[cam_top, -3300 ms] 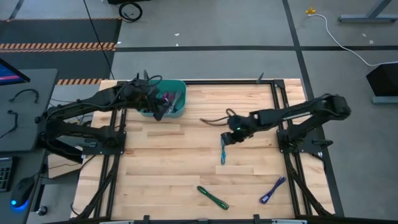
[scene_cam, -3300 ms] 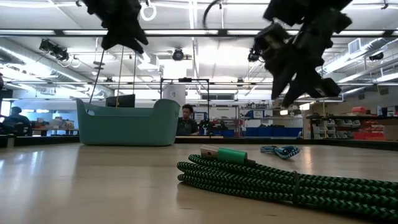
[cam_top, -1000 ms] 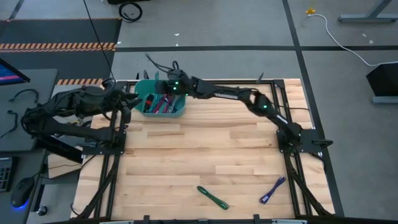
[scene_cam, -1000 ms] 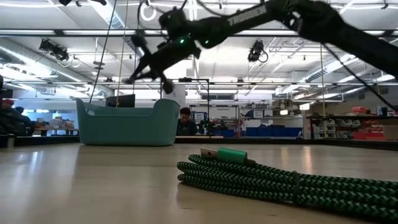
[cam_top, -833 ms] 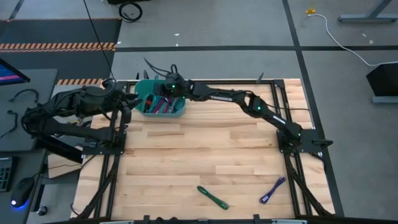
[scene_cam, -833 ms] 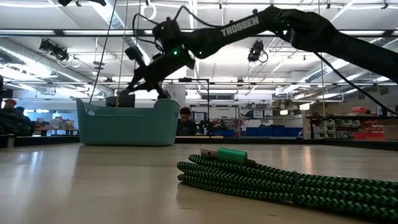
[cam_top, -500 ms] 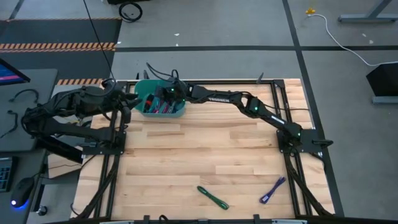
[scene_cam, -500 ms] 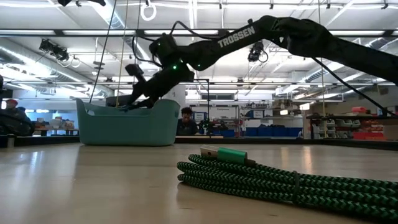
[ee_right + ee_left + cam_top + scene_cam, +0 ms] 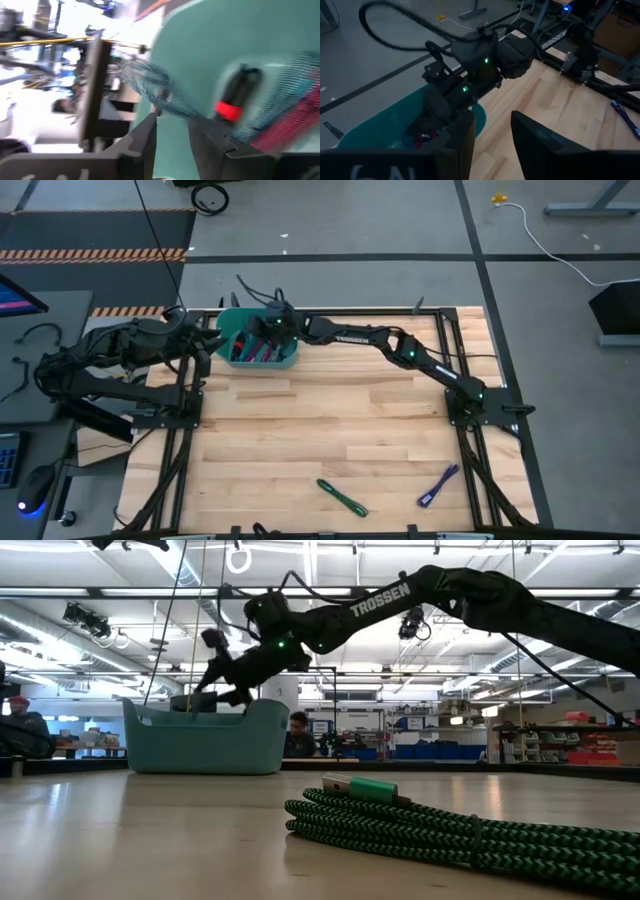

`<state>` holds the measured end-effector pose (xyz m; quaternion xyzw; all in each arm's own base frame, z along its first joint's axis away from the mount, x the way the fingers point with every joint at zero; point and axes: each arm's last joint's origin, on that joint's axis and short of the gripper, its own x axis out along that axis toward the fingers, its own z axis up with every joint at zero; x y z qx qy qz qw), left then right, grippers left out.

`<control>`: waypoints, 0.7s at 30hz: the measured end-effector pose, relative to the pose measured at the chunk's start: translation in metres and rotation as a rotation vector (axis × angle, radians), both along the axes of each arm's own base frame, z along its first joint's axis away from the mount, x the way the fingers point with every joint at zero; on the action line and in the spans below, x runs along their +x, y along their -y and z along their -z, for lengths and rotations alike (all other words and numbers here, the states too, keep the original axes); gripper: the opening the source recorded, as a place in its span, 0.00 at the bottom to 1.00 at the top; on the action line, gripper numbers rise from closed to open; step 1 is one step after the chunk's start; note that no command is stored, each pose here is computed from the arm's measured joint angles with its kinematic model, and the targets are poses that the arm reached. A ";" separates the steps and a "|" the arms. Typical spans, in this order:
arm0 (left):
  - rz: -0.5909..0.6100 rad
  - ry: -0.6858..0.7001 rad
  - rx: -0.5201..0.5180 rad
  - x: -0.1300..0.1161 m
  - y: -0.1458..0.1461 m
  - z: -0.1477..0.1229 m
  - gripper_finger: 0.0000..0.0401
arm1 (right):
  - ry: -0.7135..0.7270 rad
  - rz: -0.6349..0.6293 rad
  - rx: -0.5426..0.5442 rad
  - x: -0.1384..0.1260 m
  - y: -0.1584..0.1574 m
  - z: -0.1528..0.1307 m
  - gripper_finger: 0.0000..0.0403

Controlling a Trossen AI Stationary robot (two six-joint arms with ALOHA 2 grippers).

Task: Pick and place USB-C Cables
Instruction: Put the blue USB charger cable into the green bin, then put the green USB charger cable into the green bin

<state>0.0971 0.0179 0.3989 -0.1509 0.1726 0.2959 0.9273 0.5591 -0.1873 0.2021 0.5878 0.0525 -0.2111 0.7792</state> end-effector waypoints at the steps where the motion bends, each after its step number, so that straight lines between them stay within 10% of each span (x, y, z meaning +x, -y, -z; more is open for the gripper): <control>1: -0.001 0.000 -0.001 0.000 0.000 0.000 0.33 | 0.022 -0.014 -0.003 0.000 0.002 -0.002 0.30; 13: -0.015 0.015 -0.029 0.000 0.000 0.000 0.33 | 0.119 -0.115 -0.255 -0.019 0.000 -0.080 0.32; 21: -0.023 0.023 -0.044 0.000 0.000 0.000 0.33 | -0.231 -0.241 -0.697 -0.077 -0.054 -0.175 0.31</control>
